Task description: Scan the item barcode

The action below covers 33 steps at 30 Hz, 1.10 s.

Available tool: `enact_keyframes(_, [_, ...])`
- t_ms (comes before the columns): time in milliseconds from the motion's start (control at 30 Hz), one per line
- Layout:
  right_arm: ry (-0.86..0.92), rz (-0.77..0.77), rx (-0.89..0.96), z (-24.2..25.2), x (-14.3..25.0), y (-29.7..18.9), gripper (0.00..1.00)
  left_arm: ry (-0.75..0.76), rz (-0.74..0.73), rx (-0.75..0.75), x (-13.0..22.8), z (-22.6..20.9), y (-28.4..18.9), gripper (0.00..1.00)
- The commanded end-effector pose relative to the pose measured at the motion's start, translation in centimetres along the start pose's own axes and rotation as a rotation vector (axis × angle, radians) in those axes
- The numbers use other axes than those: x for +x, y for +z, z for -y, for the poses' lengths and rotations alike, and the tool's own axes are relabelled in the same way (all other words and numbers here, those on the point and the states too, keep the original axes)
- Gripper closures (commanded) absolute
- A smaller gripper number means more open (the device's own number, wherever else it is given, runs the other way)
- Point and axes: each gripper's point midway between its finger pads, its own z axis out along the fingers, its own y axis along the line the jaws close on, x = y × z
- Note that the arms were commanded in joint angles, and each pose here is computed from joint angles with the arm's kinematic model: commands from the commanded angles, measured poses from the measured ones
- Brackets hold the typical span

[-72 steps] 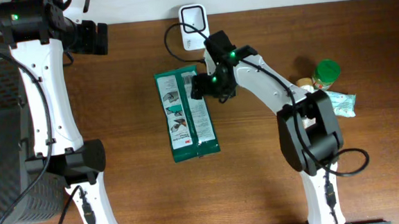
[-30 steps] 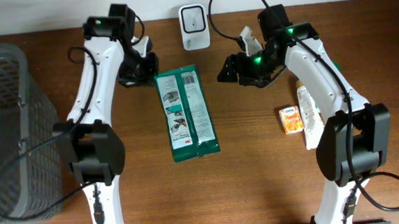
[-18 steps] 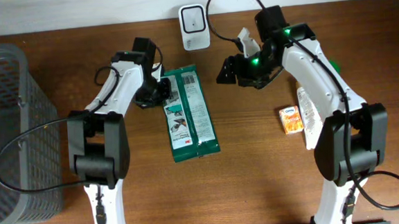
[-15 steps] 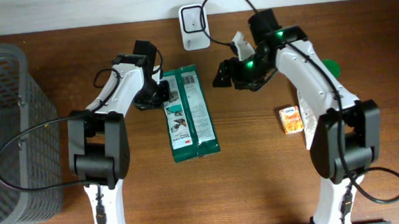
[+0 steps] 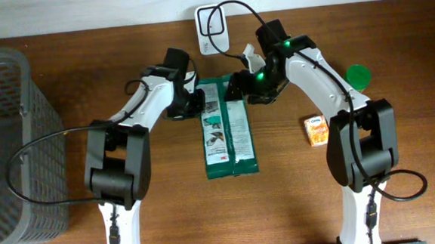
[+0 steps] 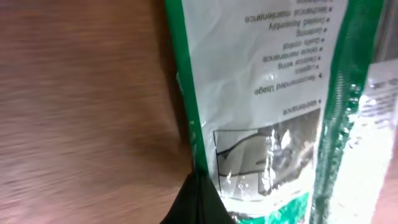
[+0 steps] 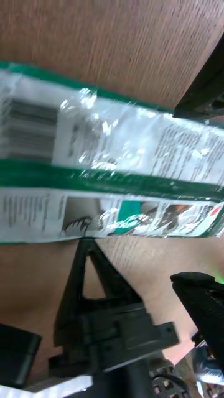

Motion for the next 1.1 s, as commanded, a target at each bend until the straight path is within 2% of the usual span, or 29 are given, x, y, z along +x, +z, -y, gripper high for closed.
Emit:
enact_keyframes(0, [0.053, 0.007, 0.016, 2.2, -0.4, -0.5, 0.24, 0.058, 0.064, 0.07, -1.7, 2.1, -3.0, 1.0])
enact_keyframes(133, [0.009, -0.008, 0.02, 3.9, 0.0, -1.6, 0.26, 0.061, 0.101, 0.089, -2.5, 2.5, -5.9, 1.0])
enact_keyframes(200, [-0.059, -0.041, 0.022, 4.4, 0.9, -1.5, 0.32, 0.06, 0.073, 0.127, -1.8, 3.2, -5.8, 1.0])
enact_keyframes(267, [-0.114, -0.076, -0.004, 4.4, 2.0, -1.1, 0.42, 0.095, 0.037, 0.176, -0.8, 4.0, -5.0, 1.0])
enact_keyframes(433, [-0.099, -0.129, -0.067, 5.6, 4.8, 1.7, 0.53, 0.111, 0.012, 0.244, 0.7, 5.0, -2.6, 1.0])
enact_keyframes(733, [0.011, -0.121, -0.106, 6.1, 6.2, 4.5, 0.54, 0.002, -0.054, 0.173, 2.0, 2.6, 1.3, 1.0])
enact_keyframes(767, [0.041, -0.119, -0.095, 5.9, 6.5, 5.6, 0.54, -0.052, -0.073, 0.149, 2.2, 1.9, 2.2, 1.0])
enact_keyframes(933, [0.12, -0.122, -0.052, 6.5, 6.7, 6.0, 0.54, -0.145, -0.116, 0.147, 2.8, 0.6, 3.0, 1.0])
enact_keyframes(1067, [0.125, -0.141, -0.065, 5.5, 7.1, 7.2, 0.53, -0.16, -0.125, 0.162, 2.9, 0.3, 3.0, 1.0])
